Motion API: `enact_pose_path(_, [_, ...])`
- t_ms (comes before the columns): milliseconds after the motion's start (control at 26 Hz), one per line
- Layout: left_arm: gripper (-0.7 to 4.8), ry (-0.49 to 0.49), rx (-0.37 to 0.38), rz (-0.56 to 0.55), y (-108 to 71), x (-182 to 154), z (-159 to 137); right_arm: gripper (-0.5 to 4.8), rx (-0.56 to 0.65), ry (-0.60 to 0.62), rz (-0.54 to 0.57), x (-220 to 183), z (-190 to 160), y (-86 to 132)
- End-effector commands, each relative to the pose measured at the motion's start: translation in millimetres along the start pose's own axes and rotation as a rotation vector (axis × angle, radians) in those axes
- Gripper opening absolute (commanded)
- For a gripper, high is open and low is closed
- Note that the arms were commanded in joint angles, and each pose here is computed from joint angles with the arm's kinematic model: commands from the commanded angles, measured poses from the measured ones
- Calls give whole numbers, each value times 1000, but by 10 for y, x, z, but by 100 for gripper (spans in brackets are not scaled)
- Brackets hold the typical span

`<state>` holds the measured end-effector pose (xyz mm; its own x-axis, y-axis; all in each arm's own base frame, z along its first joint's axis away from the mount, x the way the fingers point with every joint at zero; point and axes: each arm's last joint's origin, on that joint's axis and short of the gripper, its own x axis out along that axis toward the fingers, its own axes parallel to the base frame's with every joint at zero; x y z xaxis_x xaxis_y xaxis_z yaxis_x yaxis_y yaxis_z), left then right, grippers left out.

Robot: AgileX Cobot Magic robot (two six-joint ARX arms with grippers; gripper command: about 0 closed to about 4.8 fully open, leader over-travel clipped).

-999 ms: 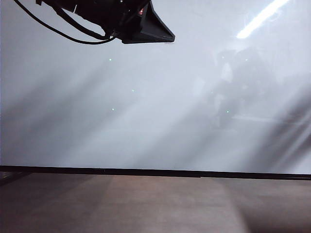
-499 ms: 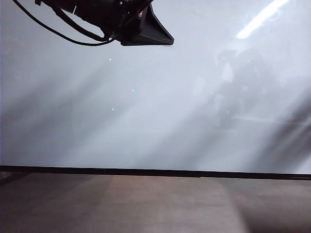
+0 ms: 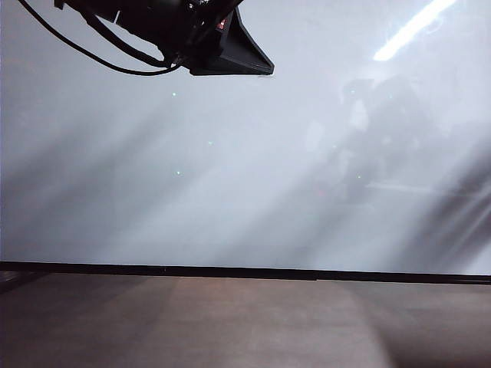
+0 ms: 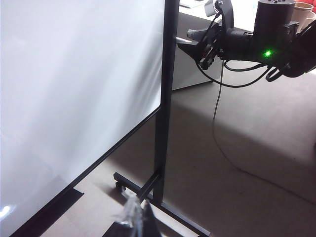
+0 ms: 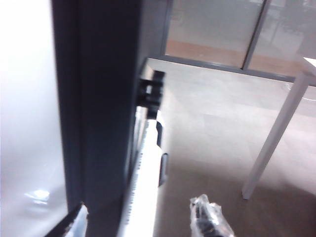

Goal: Reach to the right to find the marker pen, pick it up, and write the number 0 on the whiteboard.

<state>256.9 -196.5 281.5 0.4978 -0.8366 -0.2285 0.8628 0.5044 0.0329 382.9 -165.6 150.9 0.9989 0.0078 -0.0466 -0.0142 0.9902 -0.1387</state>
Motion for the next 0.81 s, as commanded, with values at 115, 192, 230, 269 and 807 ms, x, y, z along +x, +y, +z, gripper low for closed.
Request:
enact_pose_path(115, [-6, 48, -25, -8, -6, -8, -33, 188, -5, -19, -2, 8, 37, 2])
enact_pose_path(192, [-6, 52, -27, -9, -7, -9, -36, 188, -7, -25, 1, 32, 38, 7])
enact_pose_path(230, [-6, 52, -26, -8, -7, -9, -37, 188, -7, -26, 7, 71, 34, 16])
enact_pose_path(269, [-6, 52, -27, -9, -7, -9, -36, 188, -7, -26, 7, 78, 19, 18])
enact_pose_path(807, [-6, 52, -27, -9, -7, -9, -36, 114, -5, -19, -11, 76, 12, 8])
